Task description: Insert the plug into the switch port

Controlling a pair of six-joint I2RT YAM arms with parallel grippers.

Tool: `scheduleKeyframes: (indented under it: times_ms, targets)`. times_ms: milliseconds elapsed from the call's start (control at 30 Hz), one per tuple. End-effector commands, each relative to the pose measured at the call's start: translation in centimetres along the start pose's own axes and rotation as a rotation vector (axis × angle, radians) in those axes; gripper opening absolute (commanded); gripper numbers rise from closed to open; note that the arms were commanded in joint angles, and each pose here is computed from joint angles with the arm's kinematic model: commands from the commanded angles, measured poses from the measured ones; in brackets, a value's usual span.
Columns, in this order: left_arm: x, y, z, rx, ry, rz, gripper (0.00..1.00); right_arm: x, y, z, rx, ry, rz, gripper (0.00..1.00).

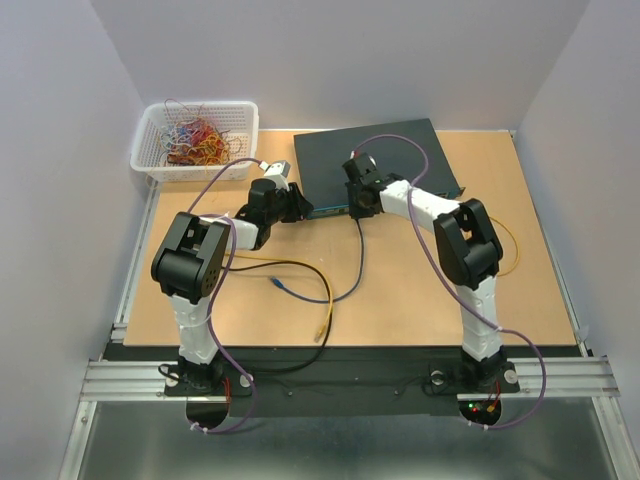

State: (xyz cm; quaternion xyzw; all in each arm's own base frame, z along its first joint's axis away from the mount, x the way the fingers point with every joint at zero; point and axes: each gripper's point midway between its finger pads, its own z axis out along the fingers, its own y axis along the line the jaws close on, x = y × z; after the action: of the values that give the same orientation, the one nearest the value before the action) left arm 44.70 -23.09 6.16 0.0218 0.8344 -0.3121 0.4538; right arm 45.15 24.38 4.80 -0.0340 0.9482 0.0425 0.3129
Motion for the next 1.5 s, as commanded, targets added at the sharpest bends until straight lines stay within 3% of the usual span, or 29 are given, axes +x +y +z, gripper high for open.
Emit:
scheduleKeyframes:
  times_ms: [0,733,1033,1167,1467]
  targets:
    - [1.8,-2.5,0.9,0.078,0.057,0.024,0.44,-4.0,0.6,0.8,0.012,-0.136,0.021,0.01]
    - [1.8,-2.5,1.0,0.079,0.069,0.042,0.44,-9.8,0.4,1.3,0.033,-0.251,0.015,0.0]
    - [1.8,-3.4,0.7,0.118,0.092,0.063,0.44,-13.1,2.0,1.4,-0.04,-0.391,-0.053,0.0]
    - [2.1,-3.7,0.6,0.135,0.108,0.06,0.44,-14.8,2.1,-1.3,-0.089,-0.555,-0.045,0.01]
    - [2.3,-4.0,0.6,0.146,0.117,0.048,0.44,-13.2,0.9,-0.2,-0.062,-0.612,-0.024,0.0]
